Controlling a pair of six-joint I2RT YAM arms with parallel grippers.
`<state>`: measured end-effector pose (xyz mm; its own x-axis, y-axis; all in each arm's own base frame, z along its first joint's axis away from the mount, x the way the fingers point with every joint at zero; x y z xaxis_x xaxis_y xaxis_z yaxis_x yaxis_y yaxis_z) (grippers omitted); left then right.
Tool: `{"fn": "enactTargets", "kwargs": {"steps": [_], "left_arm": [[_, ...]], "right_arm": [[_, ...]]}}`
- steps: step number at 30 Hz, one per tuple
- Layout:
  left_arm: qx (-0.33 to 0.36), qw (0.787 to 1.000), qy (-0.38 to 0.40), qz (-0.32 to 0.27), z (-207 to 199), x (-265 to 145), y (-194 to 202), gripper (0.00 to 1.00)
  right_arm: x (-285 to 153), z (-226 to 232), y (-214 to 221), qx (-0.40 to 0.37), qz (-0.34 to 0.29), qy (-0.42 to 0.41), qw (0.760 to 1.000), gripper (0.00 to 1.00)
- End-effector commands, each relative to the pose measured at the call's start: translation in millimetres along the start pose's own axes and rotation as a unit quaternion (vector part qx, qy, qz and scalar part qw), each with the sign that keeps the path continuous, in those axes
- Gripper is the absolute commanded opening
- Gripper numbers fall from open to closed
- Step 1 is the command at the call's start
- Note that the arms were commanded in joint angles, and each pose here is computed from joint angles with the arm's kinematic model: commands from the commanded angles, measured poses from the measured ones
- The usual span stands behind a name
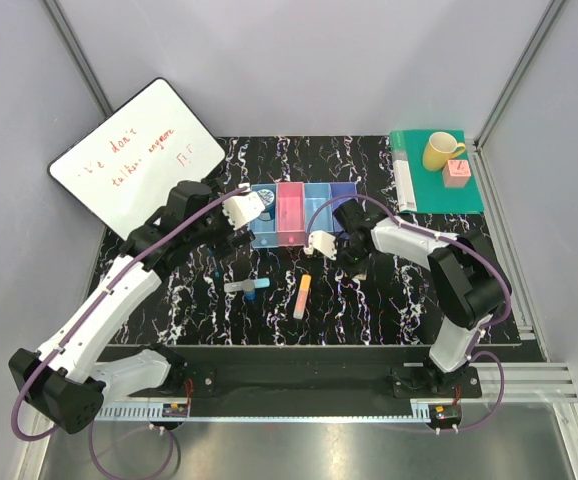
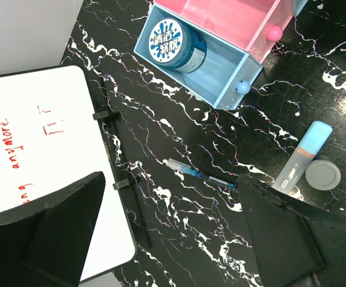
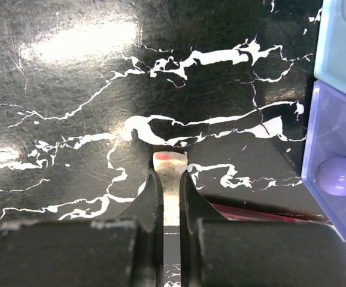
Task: Sort the stationery into containers
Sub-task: Pick up the stationery from the center of the board, then place the stationery in the storage box.
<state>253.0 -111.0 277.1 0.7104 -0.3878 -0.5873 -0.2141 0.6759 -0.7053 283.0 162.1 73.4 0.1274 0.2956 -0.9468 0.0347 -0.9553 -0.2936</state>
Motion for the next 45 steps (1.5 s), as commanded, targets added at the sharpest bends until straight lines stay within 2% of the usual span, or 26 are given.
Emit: {"fn": "enactTargets", "kwargs": {"steps": [1, 14, 24, 34, 45], "left_arm": [[0.001, 1.000, -0.023, -0.015, 10, -4, -10, 0.99], [0.006, 1.000, -0.024, -0.009, 9, -3, -6, 0.99], [-0.013, 0.999, -0.029, -0.005, 7, 0, 0, 0.99], [-0.108, 0.989, -0.083, -0.061, 24, -11, -1, 0.99], [-0.117, 0.985, -0.092, -0.088, 24, -21, 1, 0.99]], "right_arm": [[-22, -12, -20, -0.006, -0.021, 0.039, 0.999, 0.00], [-65, -26, -43, -0.019, -0.046, 0.070, 0.996, 0.02], [-103, -71, -92, -0.039, -0.096, 0.136, 0.985, 0.02], [-86, -106, -133, -0.061, -0.107, 0.148, 0.981, 0.02], [-50, -129, -183, -0.084, -0.130, 0.157, 0.975, 0.02]]}}
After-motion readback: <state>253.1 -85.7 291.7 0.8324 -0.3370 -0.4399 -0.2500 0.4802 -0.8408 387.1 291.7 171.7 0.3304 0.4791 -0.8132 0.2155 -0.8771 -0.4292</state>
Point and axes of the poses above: each gripper's point midway between its finger pads, its own x axis out along the fingers, its own z axis along the line the jaws close on, y = z × x, the point moved 6 cm from there along -x, back along the fingers, and after that the axes turned 9 degrees about -x, right-handed, at the moved point
